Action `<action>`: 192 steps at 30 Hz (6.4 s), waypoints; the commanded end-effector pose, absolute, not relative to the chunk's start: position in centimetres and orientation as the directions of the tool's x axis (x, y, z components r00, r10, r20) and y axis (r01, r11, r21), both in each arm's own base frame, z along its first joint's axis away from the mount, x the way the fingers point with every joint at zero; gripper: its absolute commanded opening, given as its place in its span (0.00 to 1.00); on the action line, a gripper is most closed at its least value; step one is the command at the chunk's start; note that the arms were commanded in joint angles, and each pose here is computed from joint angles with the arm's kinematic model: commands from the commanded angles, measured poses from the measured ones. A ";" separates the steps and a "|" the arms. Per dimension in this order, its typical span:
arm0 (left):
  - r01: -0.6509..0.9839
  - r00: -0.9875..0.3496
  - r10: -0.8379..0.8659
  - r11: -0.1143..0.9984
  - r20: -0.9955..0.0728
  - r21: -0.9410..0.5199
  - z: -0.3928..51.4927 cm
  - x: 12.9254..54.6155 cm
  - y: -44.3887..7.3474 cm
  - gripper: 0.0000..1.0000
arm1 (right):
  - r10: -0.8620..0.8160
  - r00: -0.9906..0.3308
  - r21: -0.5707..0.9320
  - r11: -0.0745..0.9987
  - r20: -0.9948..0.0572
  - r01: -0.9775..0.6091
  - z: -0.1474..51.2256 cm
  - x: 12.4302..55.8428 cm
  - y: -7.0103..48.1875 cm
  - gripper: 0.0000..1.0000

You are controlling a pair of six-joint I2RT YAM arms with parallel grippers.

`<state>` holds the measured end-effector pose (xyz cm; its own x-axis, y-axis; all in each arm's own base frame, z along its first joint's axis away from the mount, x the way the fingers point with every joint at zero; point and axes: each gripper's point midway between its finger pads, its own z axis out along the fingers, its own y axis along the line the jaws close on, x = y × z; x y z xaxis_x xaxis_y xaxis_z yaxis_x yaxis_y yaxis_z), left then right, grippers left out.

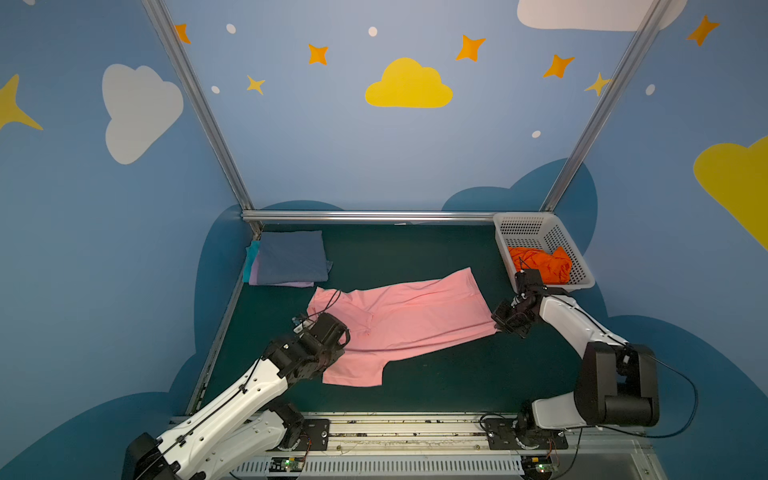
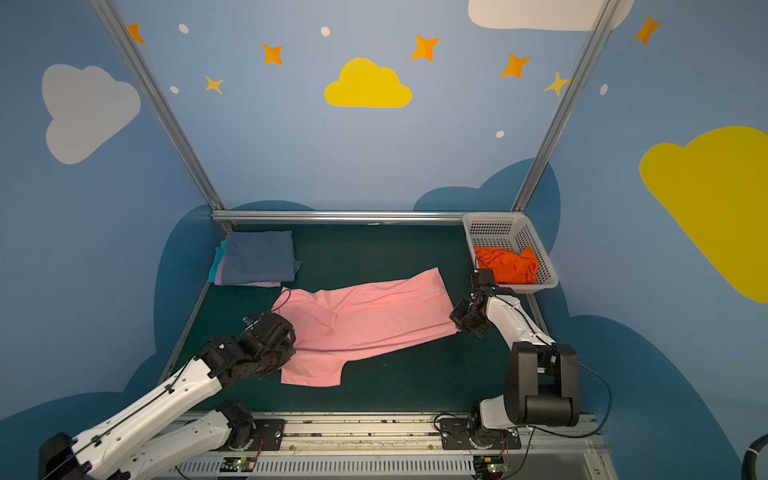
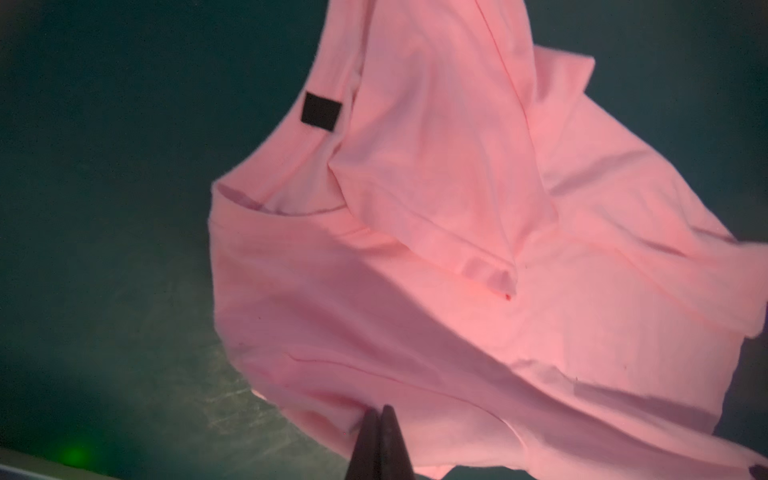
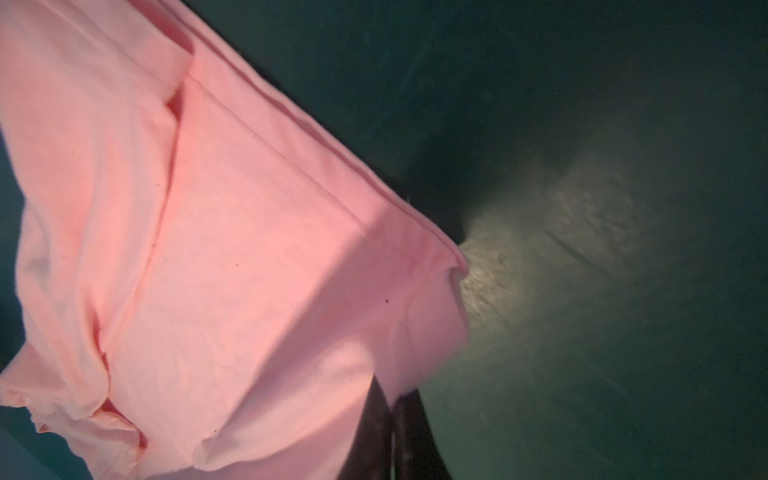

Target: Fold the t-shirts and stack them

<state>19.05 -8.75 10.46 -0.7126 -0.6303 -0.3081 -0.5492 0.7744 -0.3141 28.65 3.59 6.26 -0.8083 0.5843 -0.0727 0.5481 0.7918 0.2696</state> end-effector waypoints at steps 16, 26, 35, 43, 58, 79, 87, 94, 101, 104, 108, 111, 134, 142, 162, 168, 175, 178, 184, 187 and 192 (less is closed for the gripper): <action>-0.530 -0.808 -0.567 0.818 -0.160 -0.222 8.3 22.9 -8.4 0.07 | 0.531 -0.845 0.211 0.835 -0.067 0.508 5.2 32.6 5.7 0.06; -0.350 -0.895 -0.415 0.881 -0.162 -0.317 10.2 19.7 -13.1 0.54 | 0.512 -0.851 0.139 0.857 -0.116 0.496 5.6 34.8 4.9 0.06; -0.317 -0.939 -0.337 0.926 -0.071 -0.204 4.8 15.7 -13.7 0.56 | 0.495 -0.862 0.130 0.867 -0.111 0.481 5.5 35.2 5.7 0.05; -0.284 -0.955 -0.289 0.956 -0.067 -0.069 1.4 15.9 -13.2 0.66 | 0.489 -0.866 0.128 0.870 -0.107 0.475 5.5 35.3 6.1 0.05; -0.267 -0.957 -0.254 0.960 -0.139 0.088 6.9 19.7 -12.3 0.04 | 0.483 -0.867 0.130 0.874 -0.122 0.469 6.2 35.7 6.1 0.05; -0.258 -0.931 -0.280 0.959 -0.233 -0.120 13.2 31.3 -15.5 0.04 | 0.481 -0.868 0.125 0.875 -0.121 0.468 5.7 36.2 6.3 0.05; -0.218 -0.942 -0.221 0.975 -0.252 -0.041 12.5 34.1 -15.6 0.04 | 0.477 -0.870 0.124 0.877 -0.124 0.464 5.7 36.8 6.7 0.05; -0.218 -0.958 -0.204 0.975 -0.200 0.049 9.3 34.2 -15.0 0.06 | 0.477 -0.870 0.124 0.877 -0.121 0.464 5.5 37.2 7.0 0.07; -0.238 -0.955 -0.203 0.960 -0.218 0.149 8.0 35.4 -13.6 0.07 | 0.465 -0.875 0.103 0.885 -0.136 0.454 5.7 37.7 7.1 0.20; -0.255 -0.950 -0.213 0.950 -0.228 0.178 7.8 36.1 -12.9 0.07 | 0.456 -0.878 0.087 0.890 -0.146 0.448 6.0 38.1 7.0 0.35; -0.289 -0.943 -0.236 0.930 -0.235 0.229 7.7 36.8 -11.5 0.06 | 0.440 -0.884 0.076 0.898 -0.159 0.433 6.5 38.5 7.3 0.39; -0.312 -0.937 -0.253 0.916 -0.242 0.253 7.8 37.0 -10.6 0.04 | 0.429 -0.887 0.073 0.903 -0.173 0.423 7.0 38.7 7.5 0.38; -0.394 -0.910 -0.324 0.870 -0.258 0.296 8.7 35.9 -8.1 0.07 | 0.255 -0.946 0.007 0.966 -0.201 0.259 7.2 34.2 11.8 0.37; -0.426 -0.897 -0.344 0.841 -0.278 0.335 9.3 35.7 -6.7 0.08 | 0.228 -0.954 -0.002 0.973 -0.194 0.232 6.7 33.8 13.0 0.37; -0.368 -0.902 -0.338 0.927 -0.270 0.069 11.5 31.6 -11.6 0.40 | -0.114 -0.969 0.175 0.973 -0.221 -0.154 6.6 34.4 27.3 0.12; -0.214 -0.950 -0.180 0.971 -0.253 0.110 8.7 30.3 -16.1 0.54 | -0.115 -0.974 0.226 0.961 -0.196 -0.159 6.3 34.5 29.3 0.13; -0.104 -0.968 -0.052 0.973 -0.244 0.206 5.8 30.9 -19.2 0.56 | 0.020 -0.985 0.334 0.942 -0.171 -0.039 7.2 34.9 26.8 0.13; -0.103 -0.966 -0.037 0.963 -0.256 0.249 5.6 31.8 -19.3 0.56 | 0.062 -0.982 0.362 0.932 -0.176 -0.006 8.0 34.9 25.3 0.13; -0.095 -0.963 -0.023 0.961 -0.269 0.260 5.3 33.1 -20.2 0.54 | 0.096 -0.975 0.379 0.925 -0.201 0.013 9.3 34.7 23.4 0.13; -0.074 -0.966 -0.009 0.967 -0.258 0.243 4.7 33.3 -21.0 0.54 | 0.102 -0.974 0.381 0.924 -0.200 0.019 9.3 34.6 22.9 0.13; -0.047 -0.970 0.018 0.964 -0.242 0.261 3.7 33.8 -21.9 0.53 | 0.117 -0.974 0.387 0.921 -0.192 0.034 8.9 34.1 22.2 0.13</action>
<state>33.52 -21.65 4.01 -0.9686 -0.0119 -0.2485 -0.0726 0.9690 0.2363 34.47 22.63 8.64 -0.9757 0.1023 -0.1936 0.0230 0.9272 0.3738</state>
